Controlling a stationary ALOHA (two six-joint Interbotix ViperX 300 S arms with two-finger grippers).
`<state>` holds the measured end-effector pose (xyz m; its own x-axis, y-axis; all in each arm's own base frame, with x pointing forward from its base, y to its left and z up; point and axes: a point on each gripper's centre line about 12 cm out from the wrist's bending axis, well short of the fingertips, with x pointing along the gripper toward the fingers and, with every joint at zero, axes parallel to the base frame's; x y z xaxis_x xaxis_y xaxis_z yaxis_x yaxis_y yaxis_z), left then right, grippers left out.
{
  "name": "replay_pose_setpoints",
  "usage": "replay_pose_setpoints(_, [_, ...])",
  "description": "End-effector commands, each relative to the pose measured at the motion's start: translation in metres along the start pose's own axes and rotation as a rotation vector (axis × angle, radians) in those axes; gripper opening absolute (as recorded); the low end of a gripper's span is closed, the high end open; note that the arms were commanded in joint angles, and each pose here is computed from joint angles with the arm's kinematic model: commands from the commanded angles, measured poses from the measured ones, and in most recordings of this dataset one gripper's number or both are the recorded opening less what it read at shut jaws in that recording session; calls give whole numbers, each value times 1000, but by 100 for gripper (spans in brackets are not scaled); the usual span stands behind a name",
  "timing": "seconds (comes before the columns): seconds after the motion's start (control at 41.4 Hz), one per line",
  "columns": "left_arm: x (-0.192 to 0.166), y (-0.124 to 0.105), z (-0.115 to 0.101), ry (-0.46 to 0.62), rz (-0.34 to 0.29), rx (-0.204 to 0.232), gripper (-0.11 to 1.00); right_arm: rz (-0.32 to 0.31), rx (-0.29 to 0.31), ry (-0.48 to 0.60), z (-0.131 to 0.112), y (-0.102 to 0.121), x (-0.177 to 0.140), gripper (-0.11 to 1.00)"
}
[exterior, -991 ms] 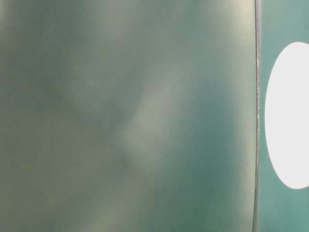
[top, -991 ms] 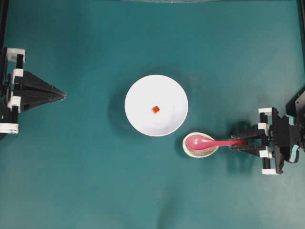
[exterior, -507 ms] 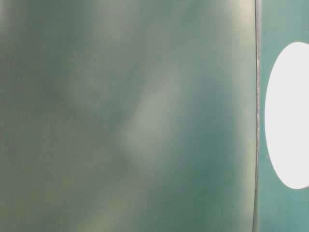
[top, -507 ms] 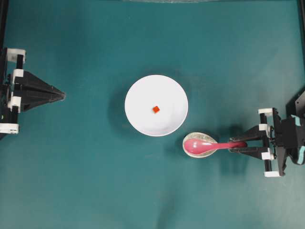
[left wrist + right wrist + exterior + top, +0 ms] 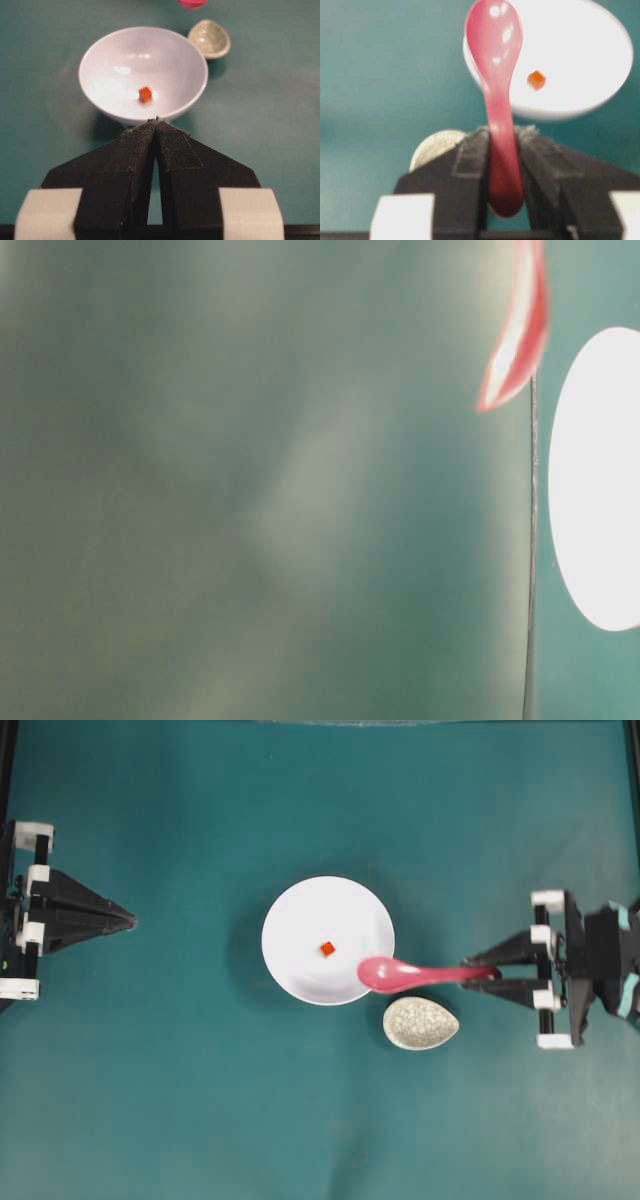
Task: Grip the spoon and scoop the red block from the bowl with right arm.
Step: 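Lift the spoon out of the rest and carry it over the bowl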
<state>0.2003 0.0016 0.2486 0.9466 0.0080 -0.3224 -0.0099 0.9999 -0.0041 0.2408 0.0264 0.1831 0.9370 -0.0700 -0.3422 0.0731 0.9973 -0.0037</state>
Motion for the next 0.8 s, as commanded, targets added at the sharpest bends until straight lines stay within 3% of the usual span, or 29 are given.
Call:
replay_pose_setpoints(0.0, [0,0,5,-6,2,3,0,9,14,3,27,-10,3,24])
replay_pose_setpoints(0.242, [1,0,5,-2,2,4,0,47,101,136,61,-42,8,24])
replay_pose_setpoints(0.532, [0,1,3,9,3,5,0,113,88,199,103,-56,17,24])
replay_pose_setpoints(0.773, [-1,0,0,41,2,9,0,171,179,330,109,-59,40,24])
